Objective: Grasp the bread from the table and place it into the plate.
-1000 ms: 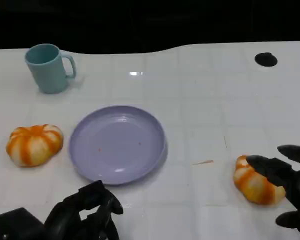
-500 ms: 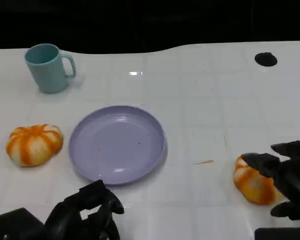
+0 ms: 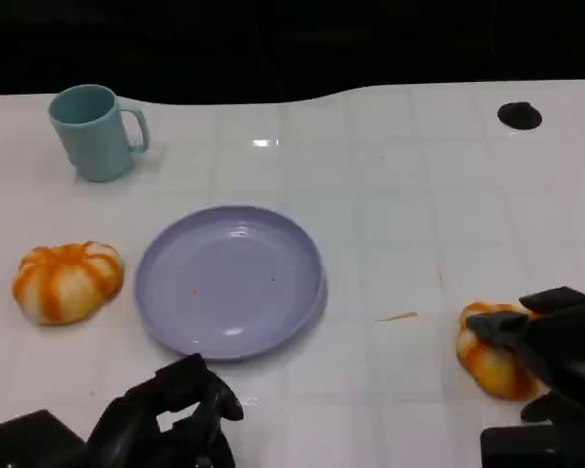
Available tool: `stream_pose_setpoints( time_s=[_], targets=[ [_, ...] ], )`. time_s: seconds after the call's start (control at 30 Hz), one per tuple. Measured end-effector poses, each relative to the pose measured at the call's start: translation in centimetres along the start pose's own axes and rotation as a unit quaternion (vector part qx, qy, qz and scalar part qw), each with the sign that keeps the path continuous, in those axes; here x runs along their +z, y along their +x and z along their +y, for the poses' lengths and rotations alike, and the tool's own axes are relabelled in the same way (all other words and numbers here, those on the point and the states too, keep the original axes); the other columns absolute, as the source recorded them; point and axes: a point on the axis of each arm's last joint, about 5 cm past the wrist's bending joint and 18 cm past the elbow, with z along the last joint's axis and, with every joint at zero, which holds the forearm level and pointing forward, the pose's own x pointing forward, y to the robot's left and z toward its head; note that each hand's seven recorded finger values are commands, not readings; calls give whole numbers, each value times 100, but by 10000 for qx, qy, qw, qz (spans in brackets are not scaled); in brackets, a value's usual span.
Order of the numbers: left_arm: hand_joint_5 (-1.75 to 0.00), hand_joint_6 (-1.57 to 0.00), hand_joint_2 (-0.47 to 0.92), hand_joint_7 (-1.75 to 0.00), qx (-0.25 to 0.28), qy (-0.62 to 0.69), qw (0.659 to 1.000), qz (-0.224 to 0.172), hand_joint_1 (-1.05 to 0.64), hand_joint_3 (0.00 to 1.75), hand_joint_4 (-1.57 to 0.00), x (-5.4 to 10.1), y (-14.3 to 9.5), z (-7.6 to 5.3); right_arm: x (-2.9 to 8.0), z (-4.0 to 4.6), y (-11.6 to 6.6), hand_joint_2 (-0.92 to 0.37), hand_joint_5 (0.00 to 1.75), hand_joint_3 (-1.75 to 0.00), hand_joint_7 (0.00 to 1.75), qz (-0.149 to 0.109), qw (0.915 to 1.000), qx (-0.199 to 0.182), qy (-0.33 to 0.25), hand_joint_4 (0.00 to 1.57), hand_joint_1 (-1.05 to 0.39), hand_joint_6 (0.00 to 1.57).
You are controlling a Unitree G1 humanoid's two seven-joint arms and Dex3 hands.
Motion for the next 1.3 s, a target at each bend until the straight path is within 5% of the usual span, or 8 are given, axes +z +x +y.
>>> stream_pose_setpoints(
  time_s=[0.2, 0.43, 0.63, 0.7, 0.73, 0.77, 0.87, 1.3],
  targets=[
    [-175, -70, 92, -146, 2, 10, 10000, -5, -74, 53, -81, 4, -3, -5, -1, 55, 112, -81, 17, 0, 3, -18, 9999, -50, -92, 40, -31, 46],
    [-175, -71, 92, -144, -3, 9, 10000, -4, -74, 52, -82, 9, -5, -7, -76, 181, 207, -89, 18, -1, 5, -73, 9986, -523, -53, 93, -19, 76],
    [-175, -70, 92, -144, -5, 12, 10000, -4, -72, 54, -81, 9, -5, -6, -124, 261, 282, -91, 145, -1, 8, -173, 9937, -1101, 78, 94, -12, 130],
    [-175, -70, 92, -144, -6, 12, 10000, -4, -72, 54, -82, 9, -4, -6, -143, 292, 301, -91, 167, -1, 10, -202, 9917, -1261, 129, 90, -13, 138],
    [-175, -71, 92, -144, -6, 12, 10000, -4, -72, 54, -82, 9, -4, -6, -152, 300, 311, -91, 171, -1, 20, -210, 9908, -1327, 129, 90, -13, 139],
    [-175, -71, 92, -145, -6, 13, 10000, -4, -72, 54, -82, 9, -4, -7, -160, 307, 320, -90, 173, -1, 70, -223, 9900, -1384, 126, 89, -13, 118],
    [-175, -71, 92, -145, -9, 12, 10000, -4, -72, 55, -82, 9, -3, -9, -172, 335, 334, -88, 174, -1, 135, -264, 9871, -1574, 119, 89, -12, 90],
    [-175, -69, 92, -146, -14, 9, 10000, -4, -73, 54, -81, 8, -2, -11, -162, 352, 331, -88, 175, -3, 157, -509, 9748, -2130, 431, 92, 0, 82]
  ],
)
